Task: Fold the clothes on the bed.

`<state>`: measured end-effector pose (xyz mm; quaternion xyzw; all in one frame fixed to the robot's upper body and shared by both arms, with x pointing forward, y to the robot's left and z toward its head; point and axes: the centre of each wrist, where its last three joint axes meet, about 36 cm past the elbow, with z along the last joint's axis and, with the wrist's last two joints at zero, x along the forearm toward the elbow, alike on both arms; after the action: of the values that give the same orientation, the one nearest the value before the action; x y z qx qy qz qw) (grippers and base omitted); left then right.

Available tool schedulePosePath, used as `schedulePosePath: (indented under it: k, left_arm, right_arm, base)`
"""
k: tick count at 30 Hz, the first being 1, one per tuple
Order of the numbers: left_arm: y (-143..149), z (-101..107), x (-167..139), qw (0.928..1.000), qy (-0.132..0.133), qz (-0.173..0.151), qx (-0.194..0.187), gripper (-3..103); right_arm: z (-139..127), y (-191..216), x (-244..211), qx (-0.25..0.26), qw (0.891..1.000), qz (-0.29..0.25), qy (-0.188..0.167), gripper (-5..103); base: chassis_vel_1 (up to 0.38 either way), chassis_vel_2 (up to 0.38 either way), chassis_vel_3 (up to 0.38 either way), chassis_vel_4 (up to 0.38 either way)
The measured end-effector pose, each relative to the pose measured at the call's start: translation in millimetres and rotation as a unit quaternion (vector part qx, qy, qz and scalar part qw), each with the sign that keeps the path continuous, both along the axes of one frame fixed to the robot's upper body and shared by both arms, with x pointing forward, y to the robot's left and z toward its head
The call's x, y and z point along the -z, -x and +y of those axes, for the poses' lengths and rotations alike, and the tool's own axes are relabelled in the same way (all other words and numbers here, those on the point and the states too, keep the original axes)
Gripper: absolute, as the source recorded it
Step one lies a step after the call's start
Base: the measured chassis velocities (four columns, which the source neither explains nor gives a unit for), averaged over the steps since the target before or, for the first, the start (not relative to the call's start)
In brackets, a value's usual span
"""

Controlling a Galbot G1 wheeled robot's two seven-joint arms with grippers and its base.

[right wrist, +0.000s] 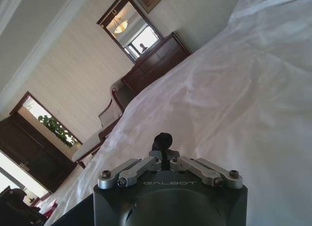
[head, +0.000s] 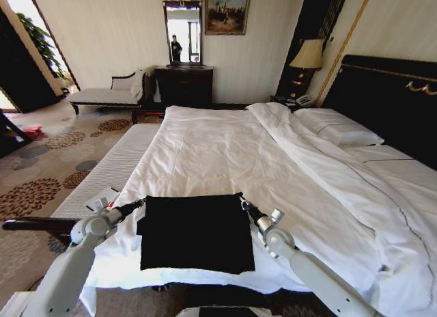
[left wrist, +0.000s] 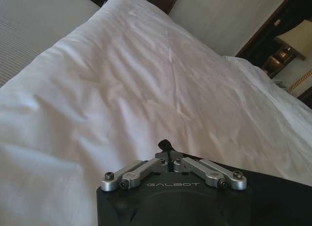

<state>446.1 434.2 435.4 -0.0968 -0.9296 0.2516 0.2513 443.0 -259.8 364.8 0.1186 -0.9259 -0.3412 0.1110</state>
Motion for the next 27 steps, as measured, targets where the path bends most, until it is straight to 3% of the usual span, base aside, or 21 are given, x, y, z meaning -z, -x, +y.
schedulePosePath:
  k: [7, 15, 22, 27]
  left_arm:
    - [-3.5, 6.2, -14.4, 0.9992, 0.018, -0.033, -0.012, 0]
    - [7.0, 3.6, -41.1, 0.9925, 0.072, -0.099, -0.001, 0]
    - [19.2, 1.2, -55.2, 0.989, 0.069, -0.13, 0.012, 0]
    - [24.8, -1.6, -59.1, 0.9847, 0.085, -0.152, 0.012, 0]
  right_arm:
    - [-5.3, -11.2, -18.8, 0.012, 0.999, -0.038, -0.019, 3]
    - [-8.3, 4.4, -31.7, 0.022, 0.994, -0.091, -0.051, 3]
    - [-11.7, 21.8, -41.8, 0.017, 0.986, -0.146, -0.076, 3]
    - [-15.3, 29.9, -36.0, 0.014, 0.978, -0.184, -0.093, 3]
  base:
    - [0.0, 0.0, 0.0, 0.0]
    - [0.0, 0.0, 0.0, 0.0]
    - [0.0, 0.0, 0.0, 0.0]
    - [0.0, 0.0, 0.0, 0.0]
